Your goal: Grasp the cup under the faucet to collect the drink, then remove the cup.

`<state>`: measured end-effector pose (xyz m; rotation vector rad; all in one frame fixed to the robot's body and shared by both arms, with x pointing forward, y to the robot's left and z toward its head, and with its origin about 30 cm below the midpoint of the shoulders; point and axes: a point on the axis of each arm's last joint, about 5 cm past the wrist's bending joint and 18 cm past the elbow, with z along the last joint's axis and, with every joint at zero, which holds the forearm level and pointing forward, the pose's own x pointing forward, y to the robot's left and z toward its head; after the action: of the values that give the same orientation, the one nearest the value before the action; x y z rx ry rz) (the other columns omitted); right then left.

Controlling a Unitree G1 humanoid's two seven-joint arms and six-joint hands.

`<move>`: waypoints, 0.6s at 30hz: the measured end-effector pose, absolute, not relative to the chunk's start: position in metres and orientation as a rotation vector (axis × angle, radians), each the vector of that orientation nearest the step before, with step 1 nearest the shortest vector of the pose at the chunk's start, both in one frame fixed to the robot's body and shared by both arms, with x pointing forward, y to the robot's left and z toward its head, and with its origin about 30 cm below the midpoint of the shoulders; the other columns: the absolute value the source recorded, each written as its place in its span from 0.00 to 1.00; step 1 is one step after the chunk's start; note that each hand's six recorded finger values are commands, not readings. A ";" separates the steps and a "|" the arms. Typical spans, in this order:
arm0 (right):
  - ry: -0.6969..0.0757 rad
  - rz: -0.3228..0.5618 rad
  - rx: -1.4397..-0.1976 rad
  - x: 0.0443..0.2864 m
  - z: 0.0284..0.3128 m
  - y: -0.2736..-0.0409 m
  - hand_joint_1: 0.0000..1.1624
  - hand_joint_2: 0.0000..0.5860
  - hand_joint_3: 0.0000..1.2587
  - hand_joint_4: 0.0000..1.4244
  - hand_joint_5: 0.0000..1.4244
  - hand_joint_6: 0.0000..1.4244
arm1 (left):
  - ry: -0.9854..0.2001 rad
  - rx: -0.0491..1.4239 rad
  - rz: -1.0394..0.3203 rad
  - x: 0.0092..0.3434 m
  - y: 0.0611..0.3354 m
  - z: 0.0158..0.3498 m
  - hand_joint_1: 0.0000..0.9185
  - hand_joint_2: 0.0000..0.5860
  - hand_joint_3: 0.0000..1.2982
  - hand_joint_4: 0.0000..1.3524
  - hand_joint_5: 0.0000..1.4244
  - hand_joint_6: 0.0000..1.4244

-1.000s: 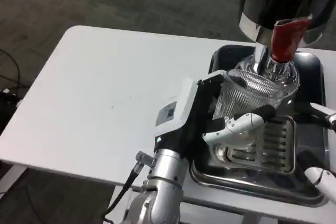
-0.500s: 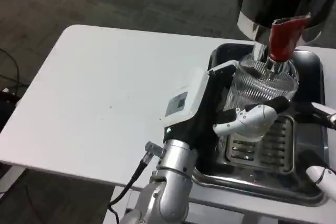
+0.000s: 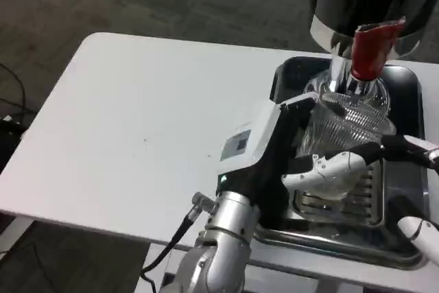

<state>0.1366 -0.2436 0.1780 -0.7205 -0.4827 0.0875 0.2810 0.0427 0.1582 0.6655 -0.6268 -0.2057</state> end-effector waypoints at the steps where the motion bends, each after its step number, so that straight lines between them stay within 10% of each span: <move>1: -0.483 0.088 -0.720 0.137 0.178 -0.243 0.32 0.65 0.17 0.18 0.13 0.06 | -0.626 0.664 -0.206 0.280 0.043 0.158 0.22 0.56 0.54 0.49 0.39 0.29; 18: -0.499 0.090 -0.703 0.137 0.178 -0.242 0.32 0.66 0.17 0.18 0.13 0.06 | -0.617 0.647 -0.205 0.271 0.049 0.152 0.18 0.44 0.53 0.31 0.33 0.28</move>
<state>0.1369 -0.2422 0.1781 -0.7025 -0.4993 0.0901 0.2713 0.0488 0.1521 0.6468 -0.6173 -0.2053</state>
